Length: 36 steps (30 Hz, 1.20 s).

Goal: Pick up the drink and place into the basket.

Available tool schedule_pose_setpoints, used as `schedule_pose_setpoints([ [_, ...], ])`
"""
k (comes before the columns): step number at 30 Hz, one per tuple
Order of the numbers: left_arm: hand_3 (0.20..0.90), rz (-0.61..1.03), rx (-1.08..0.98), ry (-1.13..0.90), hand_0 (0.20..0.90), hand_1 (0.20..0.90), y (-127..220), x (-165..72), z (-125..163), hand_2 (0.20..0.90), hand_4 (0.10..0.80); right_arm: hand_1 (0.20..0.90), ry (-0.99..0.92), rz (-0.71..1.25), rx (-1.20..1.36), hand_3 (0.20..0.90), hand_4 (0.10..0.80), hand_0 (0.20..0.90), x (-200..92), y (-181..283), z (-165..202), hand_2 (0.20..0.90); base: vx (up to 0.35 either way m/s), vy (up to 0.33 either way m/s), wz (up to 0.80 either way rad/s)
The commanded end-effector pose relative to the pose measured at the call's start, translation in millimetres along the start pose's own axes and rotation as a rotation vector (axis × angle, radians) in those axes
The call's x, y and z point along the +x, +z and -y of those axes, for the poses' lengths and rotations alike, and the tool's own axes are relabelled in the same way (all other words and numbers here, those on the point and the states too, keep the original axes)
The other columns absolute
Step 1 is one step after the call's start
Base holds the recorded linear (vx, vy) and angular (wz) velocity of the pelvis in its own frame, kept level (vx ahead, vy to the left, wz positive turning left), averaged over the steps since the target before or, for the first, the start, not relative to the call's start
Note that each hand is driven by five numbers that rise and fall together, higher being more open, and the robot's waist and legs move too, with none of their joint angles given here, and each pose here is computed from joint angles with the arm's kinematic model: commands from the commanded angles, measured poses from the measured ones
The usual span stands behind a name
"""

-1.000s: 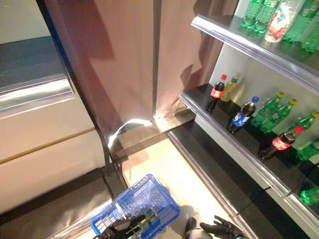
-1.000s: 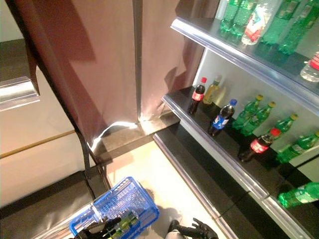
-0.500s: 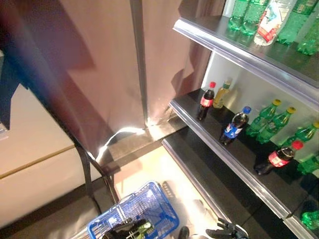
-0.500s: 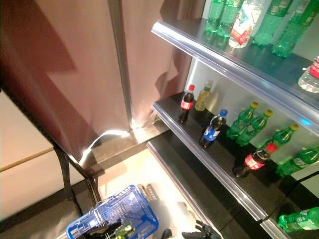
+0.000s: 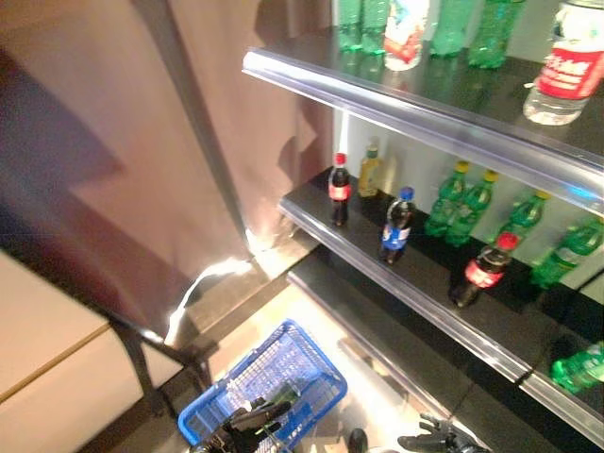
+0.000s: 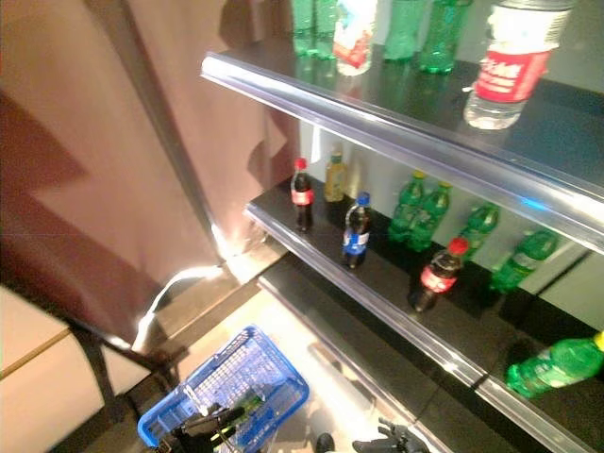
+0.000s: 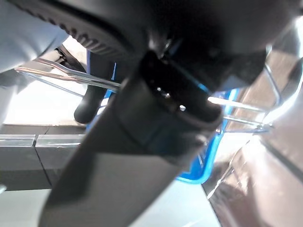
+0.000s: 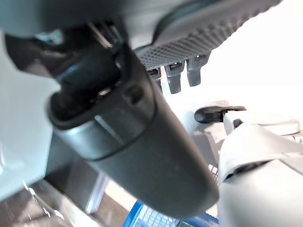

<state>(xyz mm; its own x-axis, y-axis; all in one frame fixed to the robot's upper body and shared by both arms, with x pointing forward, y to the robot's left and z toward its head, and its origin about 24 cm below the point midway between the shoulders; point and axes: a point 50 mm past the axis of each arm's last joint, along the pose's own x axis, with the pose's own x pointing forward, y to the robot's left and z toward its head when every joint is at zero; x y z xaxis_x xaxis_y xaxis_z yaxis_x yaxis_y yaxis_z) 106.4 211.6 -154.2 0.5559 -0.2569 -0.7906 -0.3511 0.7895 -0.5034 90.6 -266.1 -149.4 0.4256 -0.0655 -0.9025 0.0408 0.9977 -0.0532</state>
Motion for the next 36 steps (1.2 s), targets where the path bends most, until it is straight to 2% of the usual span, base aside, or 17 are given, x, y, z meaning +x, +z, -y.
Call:
schedule_pose_setpoints([
  [1, 0.200, 0.068, 0.033, -0.140, 0.300, 0.300, 25.8, 2.5, 11.5, 0.300, 0.100, 0.900, 0.011, 0.059, 0.000, 0.900, 0.800, 0.900, 3.0, 15.9, -0.7, 0.900, -0.026, 0.175, -0.34],
  [11, 0.200, 0.098, 0.022, -0.031, 0.300, 0.300, 36.9, -9.7, -12.0, 0.300, 0.100, 0.900, 0.042, 0.053, 0.022, 0.900, 0.800, 0.900, 3.4, 7.4, -10.4, 0.900, -0.066, 0.000, -0.28],
  [23, 0.200, 0.126, 0.045, -0.046, 0.300, 0.300, 43.5, -3.3, -1.5, 0.300, 0.100, 0.900, 0.029, 0.090, 0.034, 0.900, 0.800, 0.900, 8.0, 31.2, -9.6, 0.900, -0.018, -0.224, -0.05],
  [36, 0.200, 0.121, 0.023, -0.029, 0.300, 0.300, 34.8, -8.1, -9.3, 0.300, 0.100, 0.900, 0.012, 0.047, 0.039, 0.900, 0.800, 0.900, 3.9, 11.6, -5.1, 0.900, -0.012, 0.004, 0.07],
])
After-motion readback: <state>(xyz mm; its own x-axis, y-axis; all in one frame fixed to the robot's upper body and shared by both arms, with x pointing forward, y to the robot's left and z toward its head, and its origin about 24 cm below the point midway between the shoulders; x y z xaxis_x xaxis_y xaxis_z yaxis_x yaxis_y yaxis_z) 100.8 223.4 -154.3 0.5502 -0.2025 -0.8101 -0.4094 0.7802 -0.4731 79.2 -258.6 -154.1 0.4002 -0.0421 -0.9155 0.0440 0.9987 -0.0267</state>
